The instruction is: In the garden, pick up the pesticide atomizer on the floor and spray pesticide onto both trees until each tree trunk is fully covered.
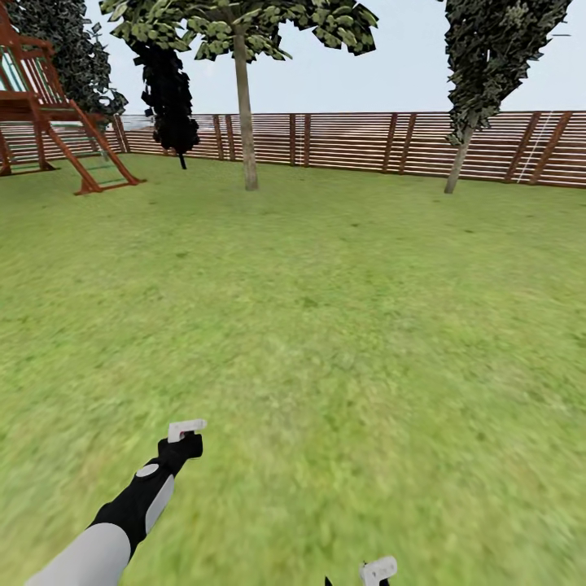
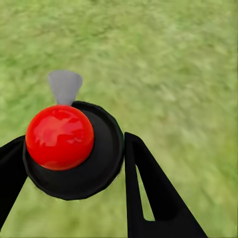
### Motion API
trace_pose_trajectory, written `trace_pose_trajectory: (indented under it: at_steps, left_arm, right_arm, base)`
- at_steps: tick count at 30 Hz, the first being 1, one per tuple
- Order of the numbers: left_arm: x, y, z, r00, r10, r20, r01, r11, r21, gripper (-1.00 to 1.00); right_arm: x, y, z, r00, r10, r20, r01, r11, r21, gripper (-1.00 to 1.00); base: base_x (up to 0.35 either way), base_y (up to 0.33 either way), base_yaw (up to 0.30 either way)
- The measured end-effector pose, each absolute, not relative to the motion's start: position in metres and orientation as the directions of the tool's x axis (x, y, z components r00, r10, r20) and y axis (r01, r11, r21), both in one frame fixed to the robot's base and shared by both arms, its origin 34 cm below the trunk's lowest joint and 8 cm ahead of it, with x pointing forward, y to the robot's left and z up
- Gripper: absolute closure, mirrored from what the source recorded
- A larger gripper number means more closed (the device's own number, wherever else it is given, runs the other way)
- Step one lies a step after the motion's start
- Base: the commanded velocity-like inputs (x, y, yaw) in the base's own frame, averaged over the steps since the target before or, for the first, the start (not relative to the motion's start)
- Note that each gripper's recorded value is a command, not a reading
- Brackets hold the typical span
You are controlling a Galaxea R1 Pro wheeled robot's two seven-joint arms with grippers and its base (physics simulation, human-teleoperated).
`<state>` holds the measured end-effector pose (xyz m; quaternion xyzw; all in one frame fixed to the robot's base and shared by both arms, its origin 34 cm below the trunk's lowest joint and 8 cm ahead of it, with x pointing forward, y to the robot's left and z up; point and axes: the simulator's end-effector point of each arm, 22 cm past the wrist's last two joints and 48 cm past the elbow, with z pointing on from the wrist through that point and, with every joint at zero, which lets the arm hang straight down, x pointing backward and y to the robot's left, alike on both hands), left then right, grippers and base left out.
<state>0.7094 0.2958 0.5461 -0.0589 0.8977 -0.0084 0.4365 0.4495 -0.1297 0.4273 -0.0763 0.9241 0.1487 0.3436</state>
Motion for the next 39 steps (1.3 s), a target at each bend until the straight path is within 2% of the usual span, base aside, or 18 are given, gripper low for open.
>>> trace_pose_trajectory:
  at_steps: [39]
  left_arm:
    - [0.7088, 0.2958, 0.5453, -0.614, -0.113, -0.781, -0.099, 0.993, -0.067, 1.0]
  right_arm:
    - [0.4497, -0.1297, 0.4273, -0.752, -0.039, -0.658, -0.243, 0.944, 0.222, -1.0]
  base:
    - [0.338, 0.0, 0.0]
